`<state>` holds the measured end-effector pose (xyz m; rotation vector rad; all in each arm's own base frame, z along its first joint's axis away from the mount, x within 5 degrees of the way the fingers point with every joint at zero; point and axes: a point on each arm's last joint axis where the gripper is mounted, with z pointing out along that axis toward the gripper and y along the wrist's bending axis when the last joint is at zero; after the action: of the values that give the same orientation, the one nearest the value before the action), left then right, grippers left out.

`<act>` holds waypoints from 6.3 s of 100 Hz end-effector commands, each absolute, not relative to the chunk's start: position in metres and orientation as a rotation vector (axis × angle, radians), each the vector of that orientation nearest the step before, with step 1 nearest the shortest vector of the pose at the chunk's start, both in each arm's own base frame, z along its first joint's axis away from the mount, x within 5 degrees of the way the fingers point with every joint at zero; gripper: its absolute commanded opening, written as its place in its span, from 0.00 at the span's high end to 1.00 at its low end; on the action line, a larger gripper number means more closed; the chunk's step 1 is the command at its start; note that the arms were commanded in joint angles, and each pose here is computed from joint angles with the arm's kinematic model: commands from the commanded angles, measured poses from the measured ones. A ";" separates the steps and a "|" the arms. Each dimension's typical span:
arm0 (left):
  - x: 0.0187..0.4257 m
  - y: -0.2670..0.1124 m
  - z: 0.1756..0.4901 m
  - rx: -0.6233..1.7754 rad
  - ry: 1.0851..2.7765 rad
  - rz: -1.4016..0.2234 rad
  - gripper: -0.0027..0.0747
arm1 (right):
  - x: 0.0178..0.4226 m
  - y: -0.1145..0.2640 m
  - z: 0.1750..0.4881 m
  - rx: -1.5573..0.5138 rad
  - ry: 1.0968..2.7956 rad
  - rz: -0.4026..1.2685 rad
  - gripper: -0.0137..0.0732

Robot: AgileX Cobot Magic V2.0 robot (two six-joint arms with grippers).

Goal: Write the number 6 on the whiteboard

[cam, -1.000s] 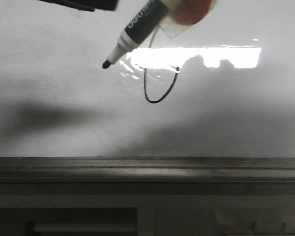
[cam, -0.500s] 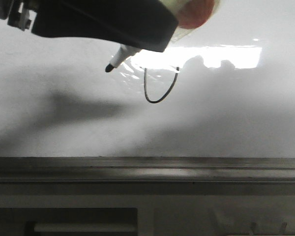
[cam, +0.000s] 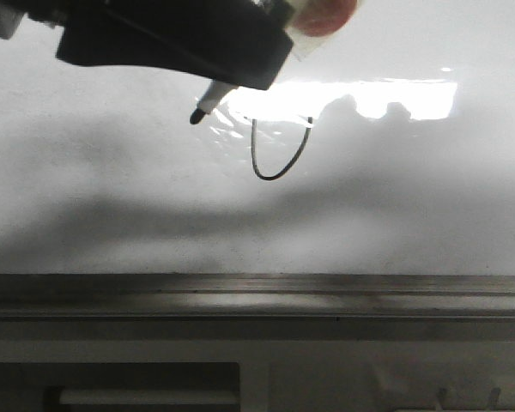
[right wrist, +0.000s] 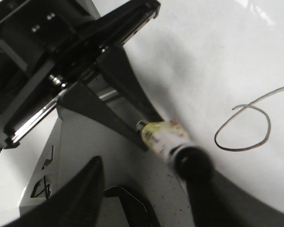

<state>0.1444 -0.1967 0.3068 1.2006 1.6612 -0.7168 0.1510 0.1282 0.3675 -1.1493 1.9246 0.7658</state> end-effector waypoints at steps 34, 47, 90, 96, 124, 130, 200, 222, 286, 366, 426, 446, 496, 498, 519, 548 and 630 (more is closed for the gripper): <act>0.137 -0.141 0.321 0.507 1.783 -0.795 0.99 | 0.138 0.074 0.370 -0.733 1.997 0.488 0.30; 0.130 -0.131 0.307 0.356 1.852 -0.872 0.99 | 0.123 0.062 0.360 -0.571 1.917 0.443 0.30; 0.152 -0.145 0.297 0.281 1.950 -0.816 0.99 | 0.106 0.054 0.332 -0.469 1.885 0.445 0.30; 0.159 -0.147 0.296 0.251 1.966 -0.775 0.99 | 0.106 0.054 0.332 -0.466 1.882 0.443 0.30; 0.173 -0.158 0.287 0.211 2.031 -0.756 0.99 | 0.106 0.054 0.332 -0.465 1.880 0.442 0.30; 0.173 -0.158 0.288 0.211 2.029 -0.757 0.99 | 0.106 0.054 0.332 -0.465 1.880 0.442 0.30; 0.171 -0.158 0.292 0.251 2.001 -0.754 0.22 | 0.107 0.054 0.334 -0.444 1.868 0.458 0.30; 0.156 -0.142 0.315 0.304 1.872 -0.751 0.20 | 0.107 0.054 0.335 -0.441 1.863 0.459 0.30; 0.070 -0.077 0.365 0.536 1.372 -0.772 0.99 | 0.048 0.040 0.353 -0.420 1.552 0.422 0.91; 0.029 -0.031 0.264 0.429 1.297 -0.808 0.99 | 0.019 0.031 0.281 -0.394 1.465 0.393 0.92; 0.030 -0.031 0.264 0.371 1.319 -0.862 0.99 | 0.019 0.031 0.281 -0.394 1.465 0.393 0.92; 0.030 -0.031 0.264 0.371 1.319 -0.862 0.99 | 0.019 0.031 0.281 -0.394 1.465 0.393 0.92; 0.043 -0.031 0.251 0.353 1.371 -0.644 0.99 | 0.019 0.031 0.281 -0.394 1.465 0.393 0.92; 0.045 -0.031 0.250 0.345 1.378 -0.623 0.99 | 0.019 0.031 0.281 -0.394 1.465 0.393 0.92; 0.053 -0.022 0.242 0.270 1.403 -0.352 0.99 | 0.019 0.031 0.281 -0.394 1.465 0.393 0.92; 0.056 -0.007 0.221 0.161 1.425 -0.030 0.99 | 0.019 0.031 0.281 -0.394 1.465 0.393 0.92; 0.055 -0.001 0.202 0.035 1.478 0.018 0.99 | 0.019 0.031 0.281 -0.394 1.465 0.393 0.92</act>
<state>0.0556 0.0000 0.2114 0.0419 1.5271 0.0474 0.0219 0.0342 0.2680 -0.4491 1.5493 0.4007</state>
